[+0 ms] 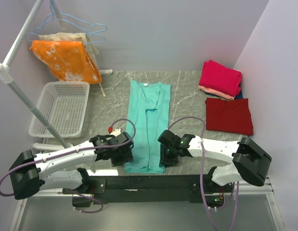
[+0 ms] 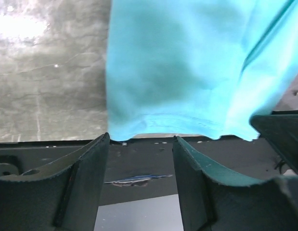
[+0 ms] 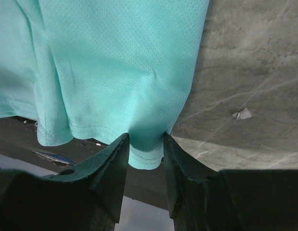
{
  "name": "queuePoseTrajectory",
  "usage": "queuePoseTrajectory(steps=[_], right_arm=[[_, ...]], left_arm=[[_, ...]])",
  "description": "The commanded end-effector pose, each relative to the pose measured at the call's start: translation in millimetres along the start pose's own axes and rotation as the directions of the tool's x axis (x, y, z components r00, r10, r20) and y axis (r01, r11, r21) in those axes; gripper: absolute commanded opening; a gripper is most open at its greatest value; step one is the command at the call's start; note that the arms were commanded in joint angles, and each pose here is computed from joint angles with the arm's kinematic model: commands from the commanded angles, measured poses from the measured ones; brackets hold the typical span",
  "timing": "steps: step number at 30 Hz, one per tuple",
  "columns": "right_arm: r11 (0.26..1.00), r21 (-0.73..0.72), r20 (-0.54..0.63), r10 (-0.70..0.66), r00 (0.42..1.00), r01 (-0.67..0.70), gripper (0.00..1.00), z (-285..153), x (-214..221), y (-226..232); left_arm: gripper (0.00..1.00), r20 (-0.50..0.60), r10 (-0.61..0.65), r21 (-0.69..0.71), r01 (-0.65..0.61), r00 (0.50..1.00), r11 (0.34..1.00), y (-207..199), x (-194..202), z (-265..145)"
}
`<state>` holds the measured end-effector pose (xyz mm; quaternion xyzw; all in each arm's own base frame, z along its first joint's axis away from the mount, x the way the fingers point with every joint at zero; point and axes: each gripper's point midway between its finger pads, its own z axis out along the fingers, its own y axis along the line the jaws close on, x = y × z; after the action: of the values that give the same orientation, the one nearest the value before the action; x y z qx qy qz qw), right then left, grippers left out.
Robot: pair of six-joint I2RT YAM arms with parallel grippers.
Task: Fold and stack the t-shirts
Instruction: Fold the tshirt
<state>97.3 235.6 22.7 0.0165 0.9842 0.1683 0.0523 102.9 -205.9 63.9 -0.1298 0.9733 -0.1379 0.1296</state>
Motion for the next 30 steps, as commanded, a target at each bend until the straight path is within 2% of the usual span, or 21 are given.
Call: queuePoseTrajectory(steps=[1, 7, 21, 24, 27, 28, 30], right_arm=[[1.0, 0.004, -0.008, -0.002, 1.0, 0.002, 0.42, 0.4, 0.8, 5.1], [1.0, 0.011, -0.021, -0.006, 1.0, 0.007, 0.42, 2.5, 4.2, 4.4], [0.998, 0.053, -0.044, -0.015, 0.999, 0.018, 0.45, 5.5, 16.1, -7.7], [0.996, 0.084, -0.045, -0.029, 0.999, 0.033, 0.47, 4.3, 18.7, -11.8], [0.995, 0.09, -0.056, -0.032, 0.998, 0.037, 0.46, 5.6, 22.5, -14.3], [0.996, 0.086, -0.061, -0.033, 0.998, 0.038, 0.44, 6.9, 23.6, -13.6], [0.996, 0.086, -0.07, -0.03, 0.997, 0.036, 0.32, 8.5, 25.7, -14.2]], left_arm=[[0.61, 0.009, 0.03, -0.033, -0.03, 0.999, 0.999, -2.3, -3.3, 1.6], [0.61, -0.037, 0.03, -0.125, -0.035, 0.999, 0.992, 16.1, 7.9, 18.9], [0.57, -0.134, 0.062, -0.149, -0.082, 0.989, 0.985, 26.0, 27.6, 38.4], [0.54, -0.134, 0.064, -0.162, -0.086, 0.989, 0.983, 27.7, 28.0, 38.2], [0.45, -0.137, 0.062, -0.161, -0.084, 0.989, 0.983, 28.4, 28.9, 39.2], [0.4, -0.141, 0.063, -0.162, -0.086, 0.988, 0.983, 28.7, 29.9, 39.4], [0.34, -0.142, 0.064, -0.163, -0.088, 0.988, 0.983, 28.9, 30.3, 39.5]])
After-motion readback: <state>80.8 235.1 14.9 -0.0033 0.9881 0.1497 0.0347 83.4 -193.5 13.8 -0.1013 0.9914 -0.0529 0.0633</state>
